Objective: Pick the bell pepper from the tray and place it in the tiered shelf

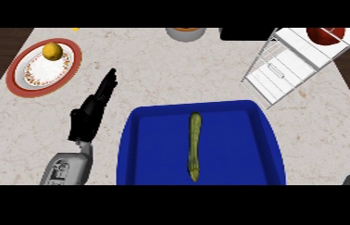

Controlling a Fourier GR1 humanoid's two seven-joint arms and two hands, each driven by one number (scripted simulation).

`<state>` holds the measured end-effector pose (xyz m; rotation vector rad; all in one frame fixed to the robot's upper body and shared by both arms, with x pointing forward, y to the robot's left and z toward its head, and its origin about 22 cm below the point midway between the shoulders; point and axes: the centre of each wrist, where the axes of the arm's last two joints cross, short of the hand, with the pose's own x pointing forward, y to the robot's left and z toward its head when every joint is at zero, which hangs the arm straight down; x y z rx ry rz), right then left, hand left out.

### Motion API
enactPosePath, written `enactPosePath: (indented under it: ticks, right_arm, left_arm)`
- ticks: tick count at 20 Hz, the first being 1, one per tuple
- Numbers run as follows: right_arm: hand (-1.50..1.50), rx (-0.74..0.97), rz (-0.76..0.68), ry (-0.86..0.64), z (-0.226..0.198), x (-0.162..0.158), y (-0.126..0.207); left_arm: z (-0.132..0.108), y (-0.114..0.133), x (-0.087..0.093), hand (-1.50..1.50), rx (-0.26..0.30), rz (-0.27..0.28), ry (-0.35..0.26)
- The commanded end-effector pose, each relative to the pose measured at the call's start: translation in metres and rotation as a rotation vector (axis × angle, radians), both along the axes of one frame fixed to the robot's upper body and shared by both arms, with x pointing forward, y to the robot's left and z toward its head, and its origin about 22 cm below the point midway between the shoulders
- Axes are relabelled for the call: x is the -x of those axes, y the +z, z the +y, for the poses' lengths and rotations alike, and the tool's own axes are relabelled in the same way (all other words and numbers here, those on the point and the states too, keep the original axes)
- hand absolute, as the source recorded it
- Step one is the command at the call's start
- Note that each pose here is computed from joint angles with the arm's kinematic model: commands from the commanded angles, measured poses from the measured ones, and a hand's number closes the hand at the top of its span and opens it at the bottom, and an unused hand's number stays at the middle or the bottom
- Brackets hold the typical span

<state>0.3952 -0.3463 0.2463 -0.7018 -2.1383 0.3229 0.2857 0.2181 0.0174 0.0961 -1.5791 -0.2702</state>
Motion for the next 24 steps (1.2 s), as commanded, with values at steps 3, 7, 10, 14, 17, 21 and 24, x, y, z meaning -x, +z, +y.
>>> enactPosePath:
  ticks: [3,7,10,14,17,21,24]
  right_arm:
    - [1.5,0.188,0.062,-0.25,-0.031,-0.004,-0.003]
    - [-1.5,0.093,0.084,-0.339,-0.038,-0.008,-0.006]
    - [-1.5,0.097,0.09,-0.33,-0.043,-0.017,-0.015]
    - [-1.5,-0.027,0.126,-0.258,-0.057,-0.013,-0.001]
    - [-1.5,-0.116,0.124,-0.205,-0.052,-0.017,-0.015]
    - [-1.5,-0.13,0.134,-0.15,-0.056,-0.015,0.018]
    - [-1.5,-0.157,0.138,-0.092,-0.058,-0.012,0.02]
  left_arm:
    - [0.007,0.001,0.002,0.0,-0.005,0.0,-0.01]
    - [0.005,0.013,0.003,0.0,0.004,-0.009,0.006]
    - [0.007,-0.003,0.017,0.0,0.006,0.008,-0.01]
    - [-0.008,-0.006,0.009,0.0,-0.012,-0.001,0.004]
    - [0.004,0.006,-0.012,0.0,-0.013,-0.008,0.003]
    - [-0.008,0.009,-0.007,0.0,0.021,-0.019,0.006]
    - [-0.005,-0.003,-0.004,0.0,0.016,-0.012,0.007]
